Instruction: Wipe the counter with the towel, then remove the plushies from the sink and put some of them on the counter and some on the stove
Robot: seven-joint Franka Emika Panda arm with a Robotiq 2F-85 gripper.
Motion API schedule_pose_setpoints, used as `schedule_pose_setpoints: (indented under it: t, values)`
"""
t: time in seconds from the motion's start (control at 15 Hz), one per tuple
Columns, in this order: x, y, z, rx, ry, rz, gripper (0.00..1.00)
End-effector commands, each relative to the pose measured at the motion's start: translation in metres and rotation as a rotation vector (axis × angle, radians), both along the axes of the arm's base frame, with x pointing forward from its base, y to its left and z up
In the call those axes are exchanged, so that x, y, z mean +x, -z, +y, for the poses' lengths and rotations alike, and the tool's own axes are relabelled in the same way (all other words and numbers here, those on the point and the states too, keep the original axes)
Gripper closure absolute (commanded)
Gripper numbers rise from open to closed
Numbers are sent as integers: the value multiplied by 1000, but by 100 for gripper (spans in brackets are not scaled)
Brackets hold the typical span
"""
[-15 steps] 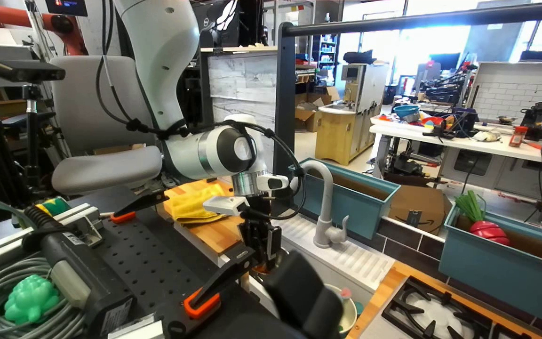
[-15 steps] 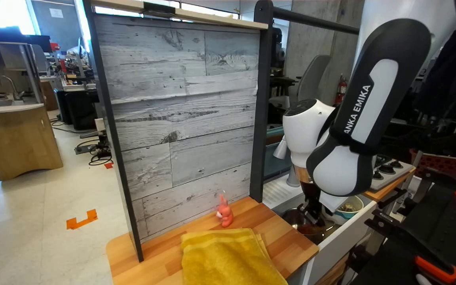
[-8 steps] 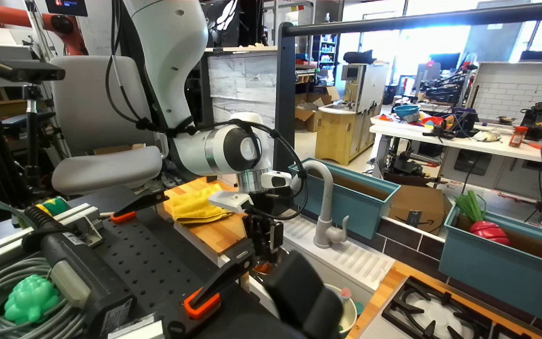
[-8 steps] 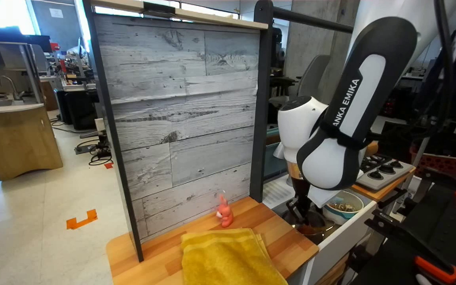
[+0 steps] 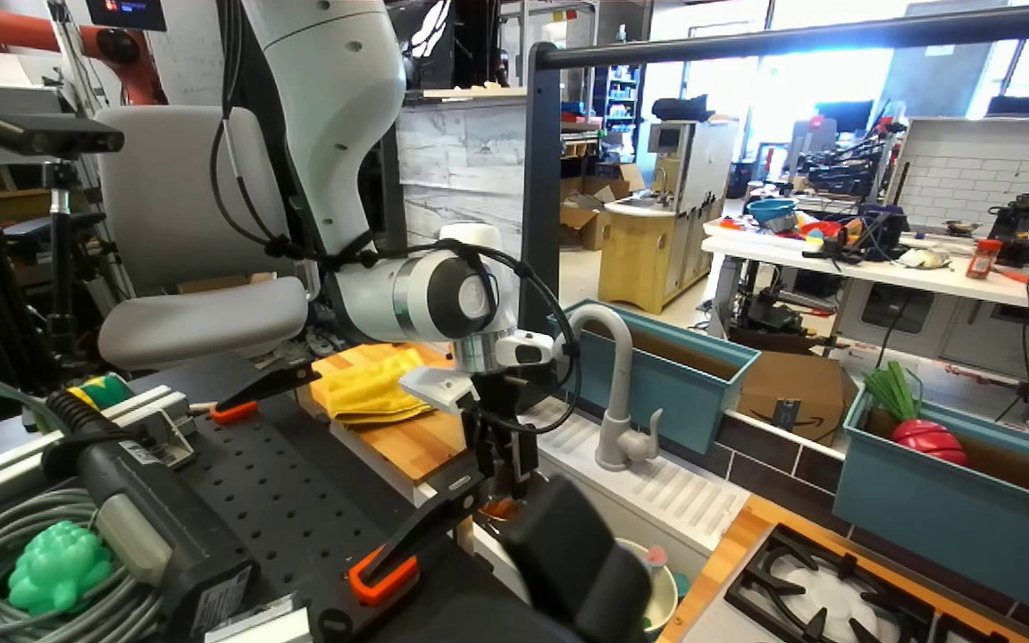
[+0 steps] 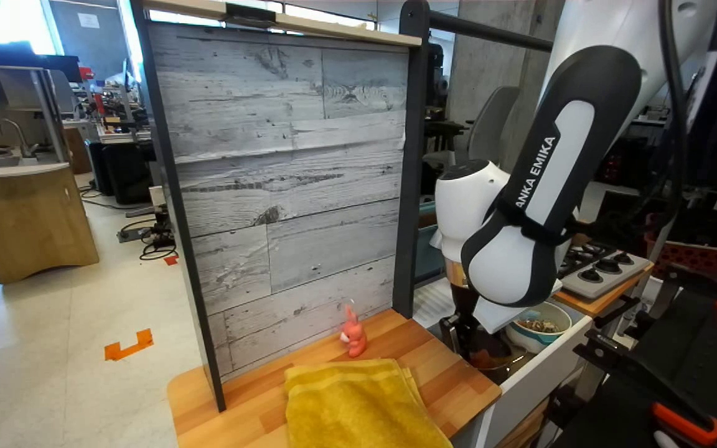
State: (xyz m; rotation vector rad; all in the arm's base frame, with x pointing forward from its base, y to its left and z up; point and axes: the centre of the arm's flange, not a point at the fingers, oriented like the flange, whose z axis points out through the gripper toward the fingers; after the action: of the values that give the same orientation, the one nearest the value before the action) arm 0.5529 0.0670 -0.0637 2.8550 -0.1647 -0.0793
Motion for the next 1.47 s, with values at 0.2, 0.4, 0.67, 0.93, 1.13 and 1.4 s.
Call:
schedule_pose_setpoints:
  t: [0.2, 0.4, 0.67, 0.93, 1.13, 1.4]
  values:
    - [3, 13, -16, 48, 47, -32, 61]
    - [0, 22, -27, 94, 83, -53, 85]
    - [-3, 29, -40, 125, 124, -76, 100]
    - [-11, 3, -41, 178, 110, -98, 99]
    - [-27, -43, -28, 291, 21, -205, 99]
    - [-53, -110, 9, 440, -48, -368, 99]
